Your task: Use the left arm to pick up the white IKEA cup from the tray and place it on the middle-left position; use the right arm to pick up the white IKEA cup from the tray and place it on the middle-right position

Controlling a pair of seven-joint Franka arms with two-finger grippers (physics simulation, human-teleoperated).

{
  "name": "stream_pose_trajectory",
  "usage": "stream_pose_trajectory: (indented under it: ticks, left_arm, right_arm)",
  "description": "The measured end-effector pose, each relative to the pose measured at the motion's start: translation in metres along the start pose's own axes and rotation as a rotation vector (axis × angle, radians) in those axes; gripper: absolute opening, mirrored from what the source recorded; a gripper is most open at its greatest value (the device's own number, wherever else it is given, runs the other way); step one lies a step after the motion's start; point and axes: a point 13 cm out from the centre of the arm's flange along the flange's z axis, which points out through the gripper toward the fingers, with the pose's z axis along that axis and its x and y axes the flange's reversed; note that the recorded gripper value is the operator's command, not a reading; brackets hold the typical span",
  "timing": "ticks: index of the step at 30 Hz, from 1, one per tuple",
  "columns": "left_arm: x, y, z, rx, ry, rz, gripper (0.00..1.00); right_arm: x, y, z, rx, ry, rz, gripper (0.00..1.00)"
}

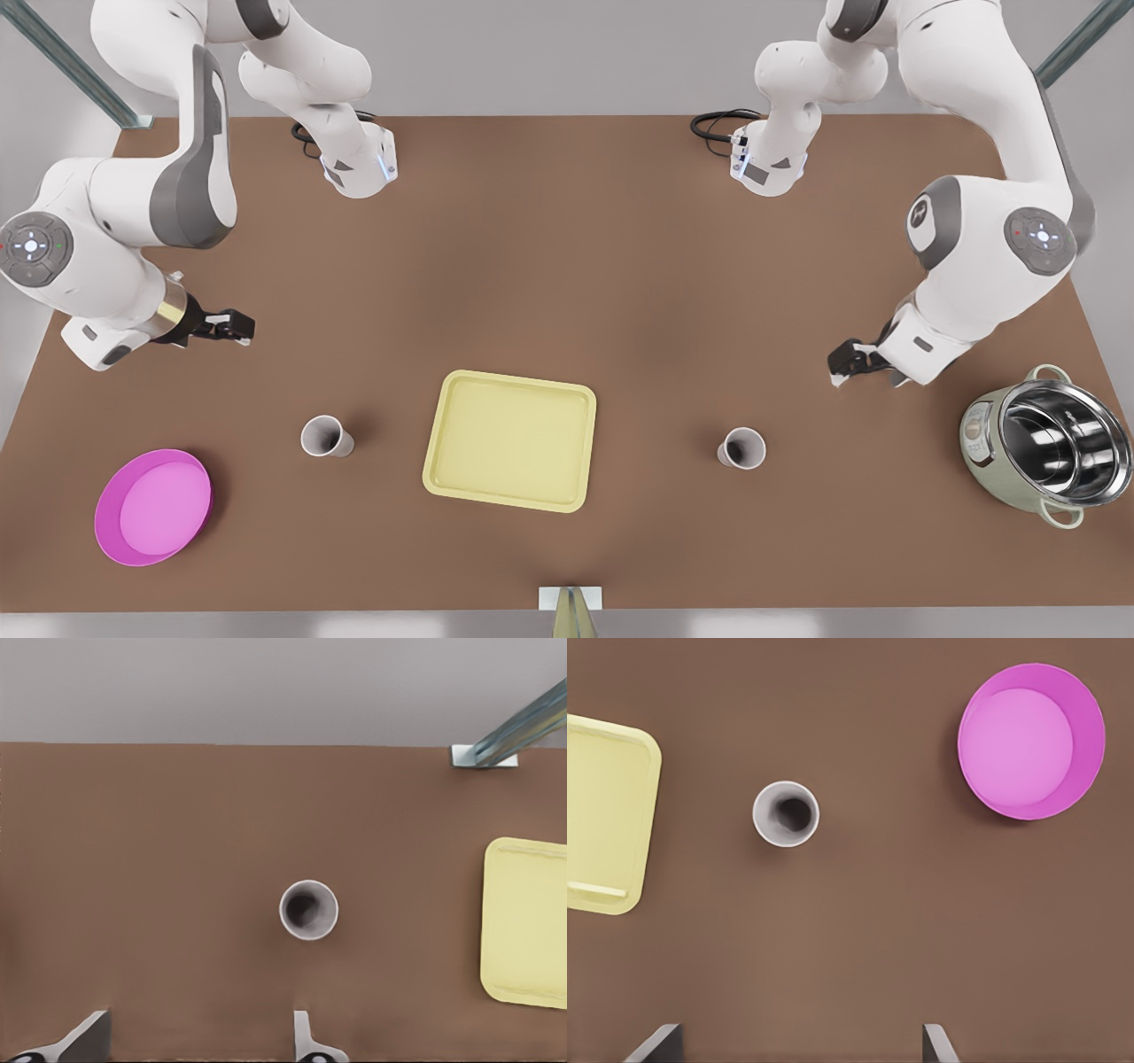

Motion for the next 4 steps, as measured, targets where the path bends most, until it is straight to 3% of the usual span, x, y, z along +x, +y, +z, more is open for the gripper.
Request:
stream_pose_trajectory:
  ticks: [4]
  left_arm:
    - [0.020, -0.002, 0.006, -0.006, 0.070, 0.026, 1.00]
  right_arm:
    - [0.001, -0.006, 0.000, -0.001, 0.002, 0.018, 1.00]
